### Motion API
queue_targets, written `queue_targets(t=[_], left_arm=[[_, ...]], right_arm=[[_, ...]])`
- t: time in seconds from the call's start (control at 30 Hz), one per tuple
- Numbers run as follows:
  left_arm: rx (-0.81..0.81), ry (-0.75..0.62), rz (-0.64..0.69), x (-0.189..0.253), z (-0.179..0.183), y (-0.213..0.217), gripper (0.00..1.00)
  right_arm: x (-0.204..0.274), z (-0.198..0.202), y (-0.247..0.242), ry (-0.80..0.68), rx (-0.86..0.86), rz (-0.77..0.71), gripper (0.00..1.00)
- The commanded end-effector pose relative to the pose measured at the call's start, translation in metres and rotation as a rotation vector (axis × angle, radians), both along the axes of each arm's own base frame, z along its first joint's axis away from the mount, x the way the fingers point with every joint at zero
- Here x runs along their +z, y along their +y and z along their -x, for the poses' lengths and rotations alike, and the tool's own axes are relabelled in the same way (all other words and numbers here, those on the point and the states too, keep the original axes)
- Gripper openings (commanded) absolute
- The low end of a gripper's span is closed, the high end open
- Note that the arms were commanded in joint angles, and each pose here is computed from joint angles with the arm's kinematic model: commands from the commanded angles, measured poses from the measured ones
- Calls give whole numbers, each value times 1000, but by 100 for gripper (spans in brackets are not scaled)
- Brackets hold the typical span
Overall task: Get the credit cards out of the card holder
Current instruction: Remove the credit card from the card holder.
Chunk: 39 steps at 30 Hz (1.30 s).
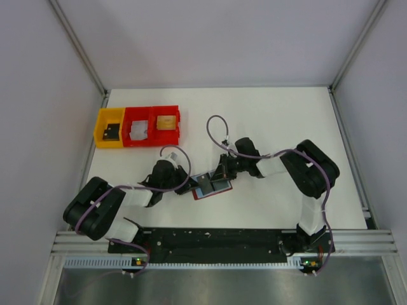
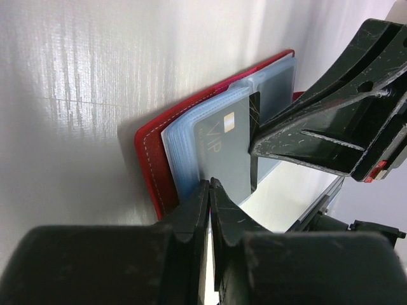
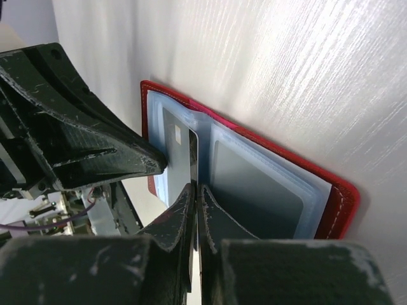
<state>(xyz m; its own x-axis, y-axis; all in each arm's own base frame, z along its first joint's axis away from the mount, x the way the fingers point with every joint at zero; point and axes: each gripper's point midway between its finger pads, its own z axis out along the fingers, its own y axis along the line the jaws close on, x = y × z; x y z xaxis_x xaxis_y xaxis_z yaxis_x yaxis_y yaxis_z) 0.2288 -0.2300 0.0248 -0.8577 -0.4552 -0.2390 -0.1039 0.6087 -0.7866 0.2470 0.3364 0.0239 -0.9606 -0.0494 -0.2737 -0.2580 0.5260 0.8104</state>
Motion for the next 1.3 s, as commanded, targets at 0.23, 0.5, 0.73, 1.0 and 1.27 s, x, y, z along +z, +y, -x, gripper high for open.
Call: queue_targets(t=[0.23, 0.5, 0.73, 1.0, 1.27], left_arm=[[17, 114, -111, -35, 21, 22, 7], [3, 110, -106, -33, 20, 19, 7], [0, 110, -105, -32, 21, 19, 7], [-2, 110, -100, -32, 21, 18, 7], [2, 107, -93, -31, 22, 19, 6]], right_arm=[[10, -16, -19, -56, -26, -67, 0], [16, -14, -13, -58, 10, -89, 9], [13, -12, -4, -49, 30, -86, 20], [8, -9, 3, -37, 59, -82, 20], [6, -15, -13, -71, 56, -12, 0]])
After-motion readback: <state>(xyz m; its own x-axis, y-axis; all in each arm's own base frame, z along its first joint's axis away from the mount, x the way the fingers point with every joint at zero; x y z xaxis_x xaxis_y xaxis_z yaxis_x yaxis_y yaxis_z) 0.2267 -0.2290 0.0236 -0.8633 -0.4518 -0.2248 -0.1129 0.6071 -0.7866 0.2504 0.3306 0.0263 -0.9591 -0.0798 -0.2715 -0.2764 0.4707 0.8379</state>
